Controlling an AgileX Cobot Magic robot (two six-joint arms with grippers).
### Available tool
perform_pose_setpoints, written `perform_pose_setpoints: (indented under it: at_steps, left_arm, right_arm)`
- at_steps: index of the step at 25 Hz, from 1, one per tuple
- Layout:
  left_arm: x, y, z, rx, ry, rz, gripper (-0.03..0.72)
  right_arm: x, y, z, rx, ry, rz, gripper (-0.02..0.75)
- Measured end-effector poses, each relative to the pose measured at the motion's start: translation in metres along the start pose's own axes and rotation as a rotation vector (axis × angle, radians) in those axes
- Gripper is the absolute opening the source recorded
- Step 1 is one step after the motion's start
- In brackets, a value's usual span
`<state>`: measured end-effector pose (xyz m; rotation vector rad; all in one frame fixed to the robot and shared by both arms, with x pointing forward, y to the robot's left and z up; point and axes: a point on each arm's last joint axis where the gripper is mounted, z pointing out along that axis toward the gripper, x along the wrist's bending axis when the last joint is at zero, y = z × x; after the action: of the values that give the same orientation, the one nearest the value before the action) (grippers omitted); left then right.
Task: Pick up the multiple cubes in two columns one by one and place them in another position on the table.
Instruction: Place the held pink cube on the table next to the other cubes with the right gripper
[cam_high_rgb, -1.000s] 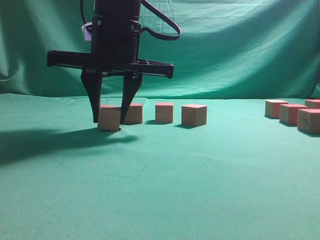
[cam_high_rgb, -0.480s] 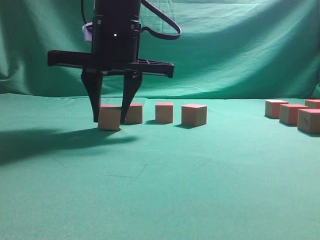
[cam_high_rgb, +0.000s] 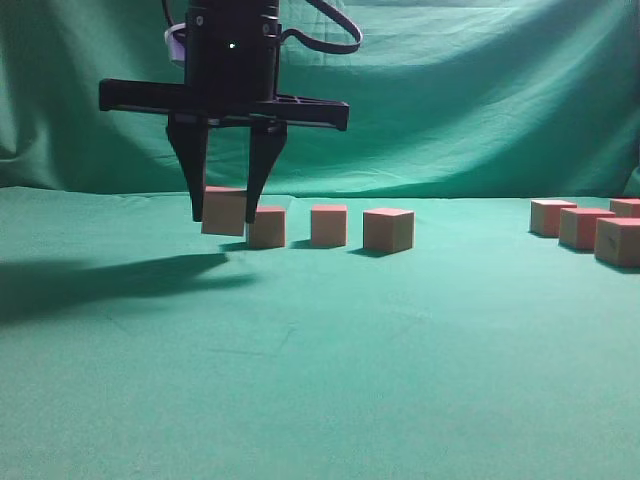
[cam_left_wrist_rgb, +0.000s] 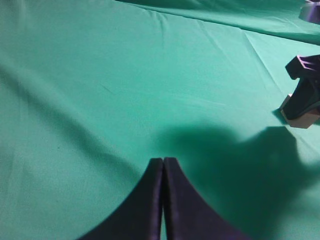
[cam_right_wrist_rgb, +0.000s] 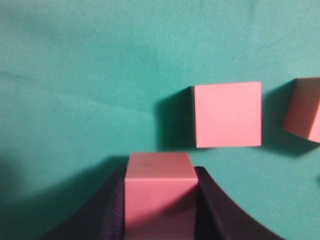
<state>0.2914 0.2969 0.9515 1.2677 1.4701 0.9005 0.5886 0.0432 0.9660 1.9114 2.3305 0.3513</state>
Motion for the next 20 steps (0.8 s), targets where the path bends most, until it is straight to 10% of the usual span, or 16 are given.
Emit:
perform_pose_setpoints:
  at_steps: [20]
  left_arm:
    - [0.0,0.0,0.0,0.0,0.0,0.0,0.0]
  right_arm:
    - [0.0,-0.003,0.015,0.033,-0.025,0.018,0.267]
